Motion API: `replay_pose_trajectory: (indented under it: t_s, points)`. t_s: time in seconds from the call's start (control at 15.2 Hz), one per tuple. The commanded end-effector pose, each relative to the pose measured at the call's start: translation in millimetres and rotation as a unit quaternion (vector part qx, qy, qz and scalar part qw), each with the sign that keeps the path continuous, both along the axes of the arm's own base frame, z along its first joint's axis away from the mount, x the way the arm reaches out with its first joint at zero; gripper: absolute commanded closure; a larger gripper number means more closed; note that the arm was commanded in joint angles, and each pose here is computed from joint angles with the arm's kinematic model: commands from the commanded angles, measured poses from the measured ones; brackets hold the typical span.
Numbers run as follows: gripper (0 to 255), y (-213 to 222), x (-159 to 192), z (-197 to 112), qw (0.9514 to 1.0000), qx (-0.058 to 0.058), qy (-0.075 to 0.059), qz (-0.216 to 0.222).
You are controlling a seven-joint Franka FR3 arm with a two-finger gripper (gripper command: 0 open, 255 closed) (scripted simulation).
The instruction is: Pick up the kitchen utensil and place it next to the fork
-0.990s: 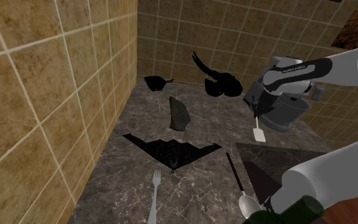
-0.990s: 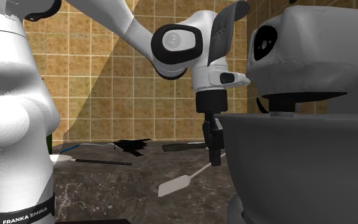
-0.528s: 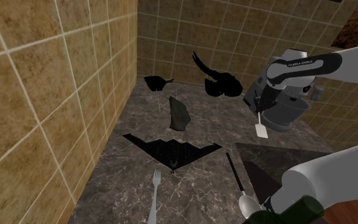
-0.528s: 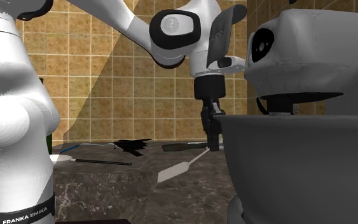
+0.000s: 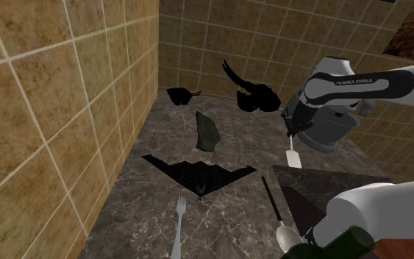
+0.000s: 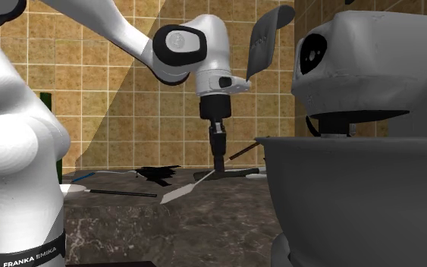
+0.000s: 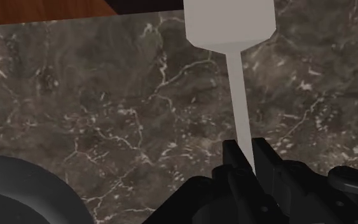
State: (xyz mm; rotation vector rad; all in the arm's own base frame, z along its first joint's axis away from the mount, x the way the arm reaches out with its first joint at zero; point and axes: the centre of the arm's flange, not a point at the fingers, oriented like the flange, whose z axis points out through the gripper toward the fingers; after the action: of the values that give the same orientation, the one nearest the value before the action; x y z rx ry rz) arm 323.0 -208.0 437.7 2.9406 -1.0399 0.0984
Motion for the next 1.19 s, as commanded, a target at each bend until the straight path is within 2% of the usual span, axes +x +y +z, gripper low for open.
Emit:
replay_pose_trajectory:
  t_s: [0.0, 1.12]
  points:
    - [255, 28.6, -3.9, -1.3, 1.0000, 0.000, 0.000, -0.001]
    - [255, 252.2, -22.1, -1.2, 1.0000, 0.000, 0.000, -0.001]
